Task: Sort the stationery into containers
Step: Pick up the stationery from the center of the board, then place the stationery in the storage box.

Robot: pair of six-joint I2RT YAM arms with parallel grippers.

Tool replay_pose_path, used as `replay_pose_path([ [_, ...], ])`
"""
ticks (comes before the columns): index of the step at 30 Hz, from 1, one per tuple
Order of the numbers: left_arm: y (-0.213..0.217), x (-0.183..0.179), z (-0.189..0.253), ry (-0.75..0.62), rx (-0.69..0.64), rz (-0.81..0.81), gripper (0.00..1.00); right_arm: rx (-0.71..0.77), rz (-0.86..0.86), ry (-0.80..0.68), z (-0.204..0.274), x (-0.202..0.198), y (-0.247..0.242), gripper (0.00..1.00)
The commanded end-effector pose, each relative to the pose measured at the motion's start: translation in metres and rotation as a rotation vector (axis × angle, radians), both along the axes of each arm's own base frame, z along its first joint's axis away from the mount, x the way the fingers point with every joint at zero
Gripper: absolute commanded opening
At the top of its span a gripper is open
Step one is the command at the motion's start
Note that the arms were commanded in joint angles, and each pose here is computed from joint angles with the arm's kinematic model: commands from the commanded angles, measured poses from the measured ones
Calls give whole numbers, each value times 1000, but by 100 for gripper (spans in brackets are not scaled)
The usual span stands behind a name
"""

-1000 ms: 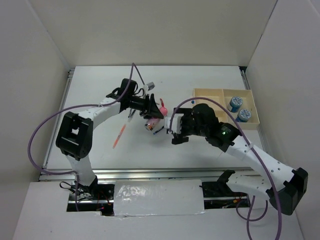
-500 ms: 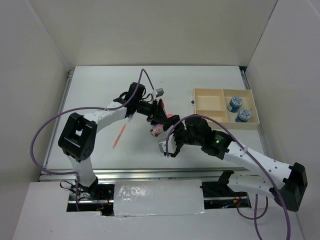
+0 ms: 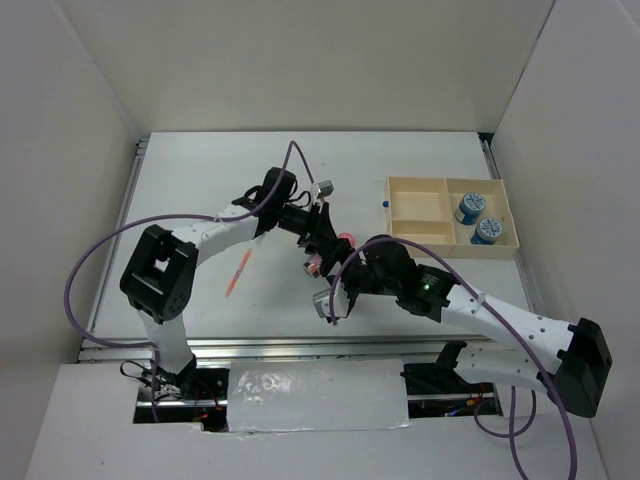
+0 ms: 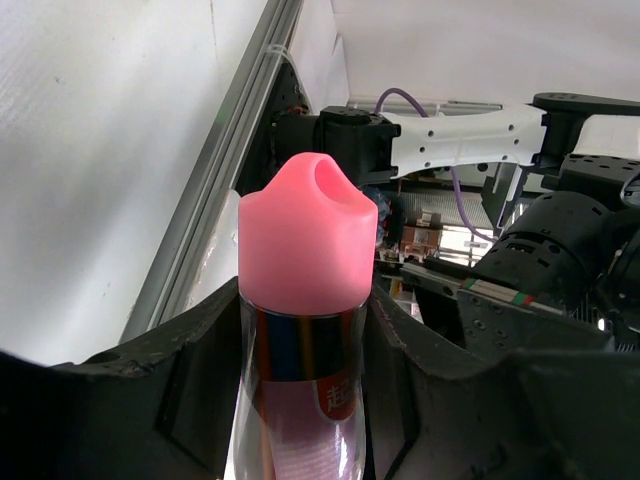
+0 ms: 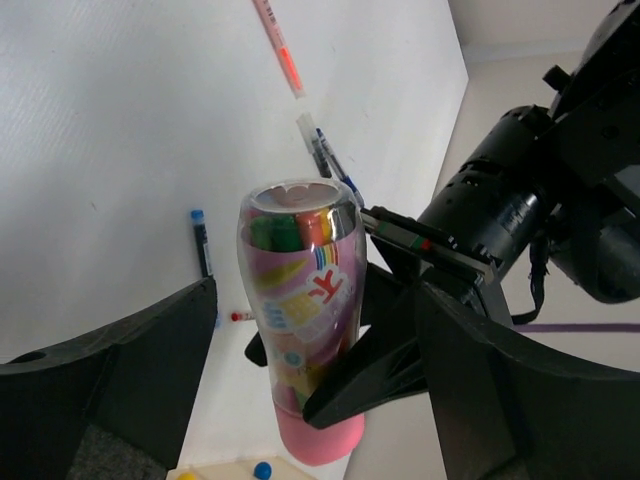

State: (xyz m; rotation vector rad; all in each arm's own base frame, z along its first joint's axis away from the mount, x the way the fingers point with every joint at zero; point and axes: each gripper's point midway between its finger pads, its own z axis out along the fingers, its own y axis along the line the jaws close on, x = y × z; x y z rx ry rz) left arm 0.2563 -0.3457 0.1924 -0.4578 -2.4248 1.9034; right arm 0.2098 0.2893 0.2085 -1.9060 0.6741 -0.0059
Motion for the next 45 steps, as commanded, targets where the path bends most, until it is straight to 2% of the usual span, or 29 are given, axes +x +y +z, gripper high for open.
replay_pose_path([
  [1, -6, 1, 15, -23, -44, -35, 11, 17, 25, -59, 5, 6, 10, 83],
  [6, -7, 0, 16, -6, -53, -40, 11, -5, 22, -75, -4, 12, 13, 72],
  [11, -6, -2, 19, -14, -59, -44, 13, -36, -6, -77, -12, 20, 14, 55],
  [13, -5, -2, 18, -13, -59, -42, 26, -44, -13, -71, -12, 21, 13, 45],
  [14, -4, -2, 20, -19, -62, -41, 37, -42, -18, -65, -12, 20, 12, 42],
  [15, -3, -2, 20, -21, -59, -38, 59, -37, -21, -67, -9, 19, 12, 34],
  [17, -1, 4, 18, -53, -48, -22, 78, -30, -39, -54, -6, 17, 12, 25],
  [18, 1, 6, 16, -44, -29, -13, 97, -33, -49, -47, -4, 16, 9, 18],
  [23, 23, 37, 19, -79, -14, 88, 99, 0, -99, -13, 11, 11, -2, 5],
  [28, 68, 87, 30, -132, 7, 250, 99, 27, -218, 71, 23, 20, -22, 2],
  [30, 95, 112, 35, -158, 21, 337, 99, 33, -299, 113, 26, 34, -37, 1],
  [33, 123, 130, 34, -183, 69, 406, 99, 38, -449, 198, 32, 59, -64, 0],
  [34, 128, 132, 31, -232, 90, 402, 99, 55, -488, 218, 43, 70, -69, 0],
  [37, 138, 122, 24, -254, 143, 398, 99, 31, -604, 305, 39, 97, -109, 0],
  [39, 139, 118, 22, -277, 149, 394, 99, 11, -667, 309, 35, 116, -136, 0],
  [45, 138, 107, 11, -289, 162, 353, 99, -81, -737, 407, -1, 130, -175, 0],
])
